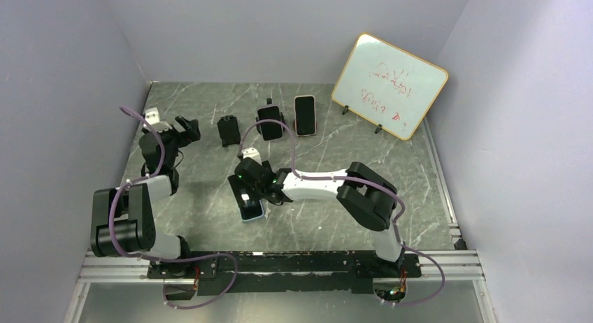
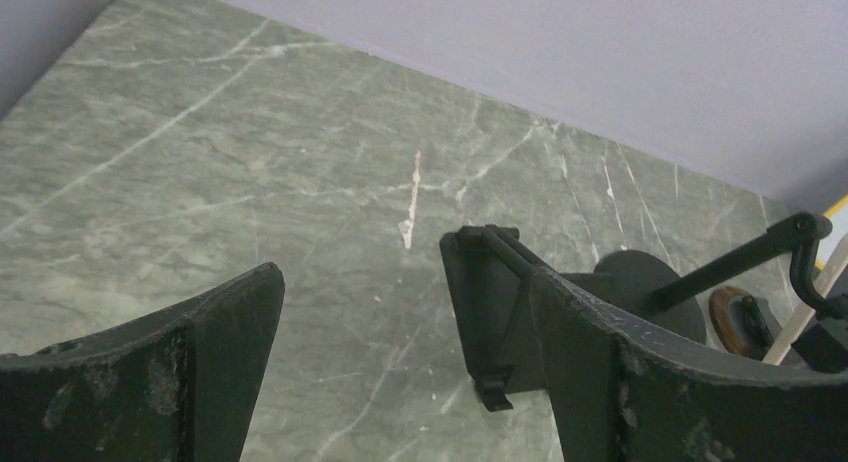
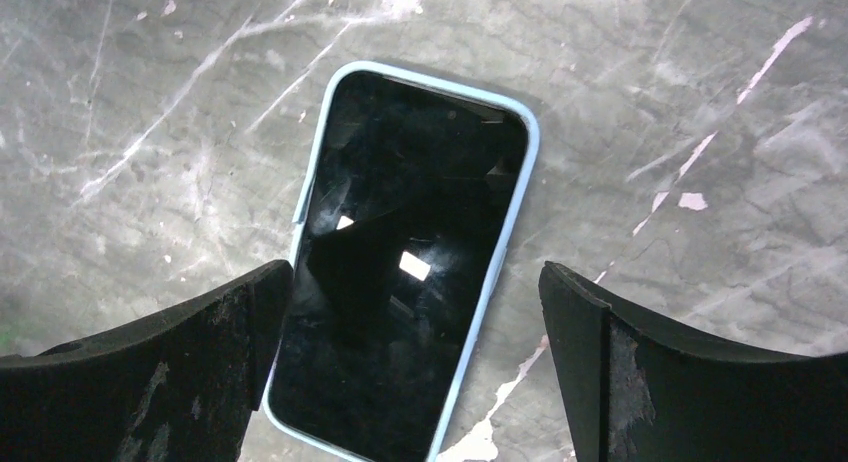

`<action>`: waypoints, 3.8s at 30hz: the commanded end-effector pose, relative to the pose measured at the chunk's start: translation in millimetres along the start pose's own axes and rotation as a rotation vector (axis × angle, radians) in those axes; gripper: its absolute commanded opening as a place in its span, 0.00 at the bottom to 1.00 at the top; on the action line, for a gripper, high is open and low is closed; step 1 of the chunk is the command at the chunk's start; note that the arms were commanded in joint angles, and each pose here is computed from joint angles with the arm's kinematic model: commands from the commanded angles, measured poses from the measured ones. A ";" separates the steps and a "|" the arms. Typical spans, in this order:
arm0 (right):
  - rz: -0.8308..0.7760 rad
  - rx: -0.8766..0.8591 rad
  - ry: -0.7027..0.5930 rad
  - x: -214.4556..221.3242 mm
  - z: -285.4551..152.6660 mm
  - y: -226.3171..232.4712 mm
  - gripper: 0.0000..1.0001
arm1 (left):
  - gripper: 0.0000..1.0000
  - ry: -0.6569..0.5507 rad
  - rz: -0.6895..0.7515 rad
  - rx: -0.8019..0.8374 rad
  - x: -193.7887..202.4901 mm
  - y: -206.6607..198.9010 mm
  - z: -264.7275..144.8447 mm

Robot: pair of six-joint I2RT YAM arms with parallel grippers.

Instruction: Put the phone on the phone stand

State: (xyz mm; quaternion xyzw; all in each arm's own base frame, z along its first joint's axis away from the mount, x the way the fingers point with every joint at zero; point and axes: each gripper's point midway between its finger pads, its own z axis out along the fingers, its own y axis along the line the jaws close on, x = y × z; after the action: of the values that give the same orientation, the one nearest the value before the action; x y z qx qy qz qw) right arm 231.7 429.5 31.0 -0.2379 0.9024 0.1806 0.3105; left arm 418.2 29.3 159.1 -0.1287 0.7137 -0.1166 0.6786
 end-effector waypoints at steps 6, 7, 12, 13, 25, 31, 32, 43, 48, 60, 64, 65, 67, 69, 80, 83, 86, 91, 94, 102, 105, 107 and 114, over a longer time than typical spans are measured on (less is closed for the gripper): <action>-0.082 0.025 -0.002 1.2 -8.6 24.5 0.99 | 0.97 0.036 -0.041 0.034 24.0 -31.4 -13.8; -0.091 0.035 0.001 1.9 -8.7 24.8 0.99 | 0.97 0.049 -0.048 0.043 29.4 -35.0 -16.3; -0.121 0.093 0.012 9.0 -6.8 22.0 0.99 | 0.97 0.088 -0.054 0.042 45.8 -41.7 -31.5; -0.122 0.109 0.009 9.3 -7.4 19.8 0.99 | 0.97 0.090 -0.054 0.037 46.9 -40.8 -33.9; -0.106 0.186 -0.060 -0.4 -22.1 6.7 1.00 | 0.97 0.107 -0.058 0.052 51.7 -42.9 -37.7; -0.130 0.119 -0.015 4.3 -17.1 21.3 1.00 | 0.97 0.119 -0.058 0.054 56.2 -42.6 -37.2; -0.128 0.109 -0.016 3.4 -17.6 23.3 1.00 | 0.97 0.119 -0.060 0.055 56.6 -42.6 -36.8; -0.139 0.134 0.015 10.9 -10.8 19.7 1.00 | 0.97 0.141 -0.070 0.074 62.9 -45.5 -35.2; -0.133 0.162 0.039 16.5 -5.3 16.3 1.00 | 0.97 0.151 -0.078 0.088 65.4 -47.9 -35.6; -0.147 0.234 0.106 33.6 2.4 4.0 1.00 | 0.97 0.157 -0.082 0.093 67.2 -48.9 -36.8; -0.153 0.244 0.132 41.1 4.8 1.0 0.98 | 0.97 0.158 -0.085 0.101 67.0 -50.6 -36.6; -0.155 0.243 0.138 42.0 5.5 1.2 0.95 | 0.97 0.161 -0.087 0.104 68.0 -50.7 -37.0; -0.163 0.237 0.149 44.7 7.3 2.2 0.87 | 0.97 0.162 -0.089 0.110 67.9 -51.9 -37.7; -0.170 0.223 0.158 47.3 8.6 3.3 0.78 | 0.97 0.163 -0.091 0.115 68.2 -52.9 -39.2; -0.018 0.074 0.109 32.7 10.2 -14.2 0.62 | 0.86 0.204 -0.111 0.196 82.8 -70.6 -59.9; 0.076 -0.006 0.072 19.2 7.9 -19.0 0.63 | 0.85 0.231 -0.141 0.243 91.4 -80.5 -70.9; 0.142 -0.068 0.039 9.4 5.9 -22.0 0.63 | 0.84 0.265 -0.168 0.300 100.6 -92.7 -83.8; 0.127 -0.082 -0.010 -2.5 5.1 -21.0 0.63 | 0.81 0.362 -0.195 0.332 122.0 -103.6 -104.6; 0.125 -0.089 -0.021 -3.8 6.2 -20.4 0.63 | 0.82 0.401 -0.215 0.323 131.7 -104.6 -115.8; 0.122 -0.143 -0.072 -12.9 2.9 -14.0 0.63 | 0.83 0.465 -0.202 0.281 148.7 -97.5 -126.9; 0.113 -0.164 -0.090 -16.0 -0.2 -11.2 0.63 | 0.80 0.511 -0.217 0.306 159.2 -103.8 -126.4; 0.105 -0.172 -0.096 -17.2 -1.6 -10.7 0.63 | 0.80 0.531 -0.228 0.319 165.9 -108.1 -125.7; 0.071 -0.205 -0.127 -22.2 -9.1 -7.4 0.63 | 0.78 0.508 -0.279 0.345 165.7 -119.2 -118.0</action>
State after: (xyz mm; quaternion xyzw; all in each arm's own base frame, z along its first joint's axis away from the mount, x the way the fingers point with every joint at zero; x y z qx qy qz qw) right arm 248.4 421.2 30.7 -0.2125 0.8833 0.2707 0.3183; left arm 289.0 -129.2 35.2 -0.0780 0.8256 -0.3256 0.4543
